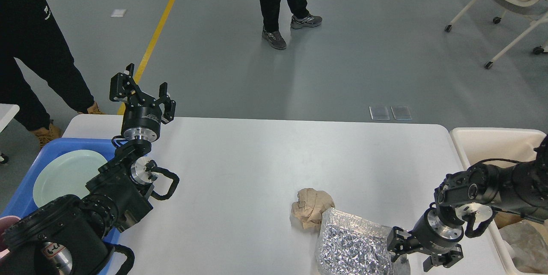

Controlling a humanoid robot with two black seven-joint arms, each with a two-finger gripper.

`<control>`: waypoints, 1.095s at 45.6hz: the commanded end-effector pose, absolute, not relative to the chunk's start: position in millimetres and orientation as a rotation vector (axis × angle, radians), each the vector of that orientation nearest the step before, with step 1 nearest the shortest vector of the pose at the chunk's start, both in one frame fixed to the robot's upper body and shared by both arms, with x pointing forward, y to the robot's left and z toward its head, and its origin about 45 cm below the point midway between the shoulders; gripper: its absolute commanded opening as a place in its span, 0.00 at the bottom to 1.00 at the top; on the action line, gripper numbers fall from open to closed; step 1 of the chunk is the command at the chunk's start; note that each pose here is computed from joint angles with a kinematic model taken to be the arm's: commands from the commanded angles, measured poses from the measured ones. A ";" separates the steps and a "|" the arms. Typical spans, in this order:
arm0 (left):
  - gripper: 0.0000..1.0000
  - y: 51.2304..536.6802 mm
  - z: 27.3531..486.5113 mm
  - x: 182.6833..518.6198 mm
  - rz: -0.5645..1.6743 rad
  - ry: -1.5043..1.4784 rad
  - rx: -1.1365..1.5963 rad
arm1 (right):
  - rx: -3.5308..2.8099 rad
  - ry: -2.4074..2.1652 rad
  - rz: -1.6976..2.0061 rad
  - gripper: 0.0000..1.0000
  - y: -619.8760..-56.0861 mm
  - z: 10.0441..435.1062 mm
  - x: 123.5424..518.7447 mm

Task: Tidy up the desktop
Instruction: 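Lower the right gripper onto the silver foil bag and close, then lift the foil bag and drop it into the white bin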

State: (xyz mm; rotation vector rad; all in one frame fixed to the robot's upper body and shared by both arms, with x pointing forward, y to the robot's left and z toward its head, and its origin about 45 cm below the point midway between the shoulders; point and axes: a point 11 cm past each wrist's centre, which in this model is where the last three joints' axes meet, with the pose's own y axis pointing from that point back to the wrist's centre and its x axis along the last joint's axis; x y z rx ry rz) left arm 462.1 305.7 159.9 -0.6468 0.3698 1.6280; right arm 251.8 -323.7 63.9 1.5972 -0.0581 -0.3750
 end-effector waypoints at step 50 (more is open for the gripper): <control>0.96 305.7 159.8 462.1 1.628 0.370 -0.647 | 1.642 -0.486 -0.120 0.00 -382.9 179.8 366.7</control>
